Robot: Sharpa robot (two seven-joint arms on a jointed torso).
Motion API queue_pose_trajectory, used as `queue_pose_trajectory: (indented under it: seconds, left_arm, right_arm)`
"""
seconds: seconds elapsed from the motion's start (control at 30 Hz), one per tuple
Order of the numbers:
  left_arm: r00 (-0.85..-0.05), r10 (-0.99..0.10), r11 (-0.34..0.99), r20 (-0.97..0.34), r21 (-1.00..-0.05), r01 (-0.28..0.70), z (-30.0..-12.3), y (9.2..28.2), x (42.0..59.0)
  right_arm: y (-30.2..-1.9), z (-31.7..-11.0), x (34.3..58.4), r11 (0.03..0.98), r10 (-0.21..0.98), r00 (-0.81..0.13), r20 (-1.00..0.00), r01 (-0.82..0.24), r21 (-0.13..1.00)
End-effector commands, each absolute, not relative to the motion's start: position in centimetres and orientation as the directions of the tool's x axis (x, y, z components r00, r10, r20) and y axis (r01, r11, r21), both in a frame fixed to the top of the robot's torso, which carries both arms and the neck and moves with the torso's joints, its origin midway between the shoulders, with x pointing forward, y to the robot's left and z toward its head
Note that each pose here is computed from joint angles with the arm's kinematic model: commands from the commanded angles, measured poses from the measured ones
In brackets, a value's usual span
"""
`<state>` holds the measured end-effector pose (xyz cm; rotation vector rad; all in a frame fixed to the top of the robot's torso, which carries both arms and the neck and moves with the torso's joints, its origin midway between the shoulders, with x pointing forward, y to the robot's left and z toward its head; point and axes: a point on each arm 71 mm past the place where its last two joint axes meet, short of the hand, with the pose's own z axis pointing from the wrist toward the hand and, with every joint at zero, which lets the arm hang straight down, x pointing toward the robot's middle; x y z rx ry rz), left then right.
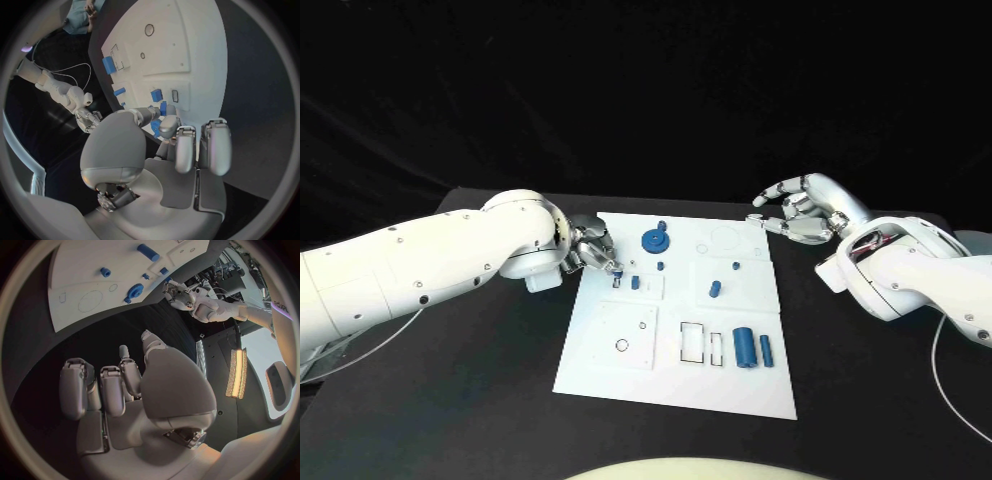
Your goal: Assemble the parts on the task board
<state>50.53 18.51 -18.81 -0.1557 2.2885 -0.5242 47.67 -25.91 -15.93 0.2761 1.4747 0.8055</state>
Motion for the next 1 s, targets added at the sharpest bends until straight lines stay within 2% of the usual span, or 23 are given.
queue_pose_trajectory:
  seconds: [0.03, 1.0]
  left_arm:
    - [-0.685, -0.222, 0.916, -0.694, -0.389, 0.096, -19.0, 18.2, 50.4]
    - [-0.716, -0.155, 0.945, -0.681, -0.313, 0.092, -20.3, 18.1, 50.1]
  right_arm:
    - [-25.8, -16.0, 47.6, 0.716, 0.622, -0.117, -0.774, -0.317, 0.622]
    - [-25.7, -16.0, 47.6, 0.714, 0.622, -0.117, -0.774, -0.32, 0.623]
